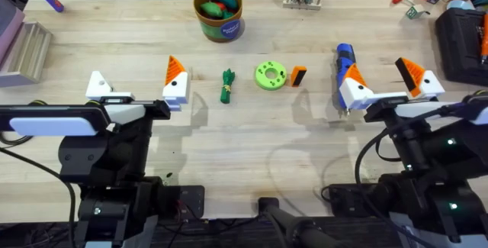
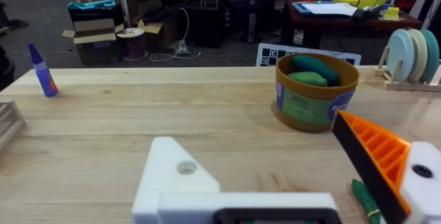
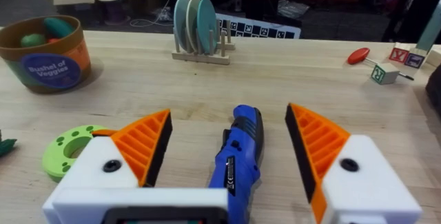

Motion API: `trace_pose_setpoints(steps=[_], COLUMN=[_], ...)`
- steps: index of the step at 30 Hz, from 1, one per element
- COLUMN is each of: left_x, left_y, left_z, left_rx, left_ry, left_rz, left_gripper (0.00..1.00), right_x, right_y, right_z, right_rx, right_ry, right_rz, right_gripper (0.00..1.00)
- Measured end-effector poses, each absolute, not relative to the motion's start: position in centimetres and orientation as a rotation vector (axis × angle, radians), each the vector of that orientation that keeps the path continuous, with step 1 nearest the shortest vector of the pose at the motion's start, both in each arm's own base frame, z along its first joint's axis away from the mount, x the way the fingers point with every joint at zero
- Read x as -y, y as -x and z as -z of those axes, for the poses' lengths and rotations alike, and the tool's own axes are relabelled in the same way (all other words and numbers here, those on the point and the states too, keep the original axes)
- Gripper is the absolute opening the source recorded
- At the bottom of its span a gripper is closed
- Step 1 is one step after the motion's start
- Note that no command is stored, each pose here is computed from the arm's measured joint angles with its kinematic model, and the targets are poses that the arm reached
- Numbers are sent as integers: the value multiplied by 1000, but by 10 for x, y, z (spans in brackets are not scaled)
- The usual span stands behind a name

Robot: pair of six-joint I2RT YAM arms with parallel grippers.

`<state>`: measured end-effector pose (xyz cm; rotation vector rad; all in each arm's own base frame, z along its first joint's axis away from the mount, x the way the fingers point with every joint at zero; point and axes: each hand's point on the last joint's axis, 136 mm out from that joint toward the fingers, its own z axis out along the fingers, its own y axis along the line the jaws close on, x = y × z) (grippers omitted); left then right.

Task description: Pick up the gripper from the table and insert it into the empty holder that is missing its gripper. Then pick up a screw, insert it into the mounting hole, and use the screwdriver to tighten it. Finally, clean up the table by picking up the vegetable and placing it into the bucket.

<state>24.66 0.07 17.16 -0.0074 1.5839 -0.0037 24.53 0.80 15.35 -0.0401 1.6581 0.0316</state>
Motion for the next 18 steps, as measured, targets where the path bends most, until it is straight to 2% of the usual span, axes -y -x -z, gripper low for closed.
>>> trace_pose_setpoints(steps=[13, 18], left_x=[-1, -1], left_y=[-247, -246], left_z=[-172, -173], left_rx=[-1584, -1582], left_ry=[7, 9], left_rz=[4, 6], left_gripper=[987, 987], right_x=[-8, -9], right_y=[-245, -245], right_z=[-156, -196], right_rx=[-1649, -1485], right_ry=[41, 48], right_rz=[-32, -34], right_gripper=[990, 990])
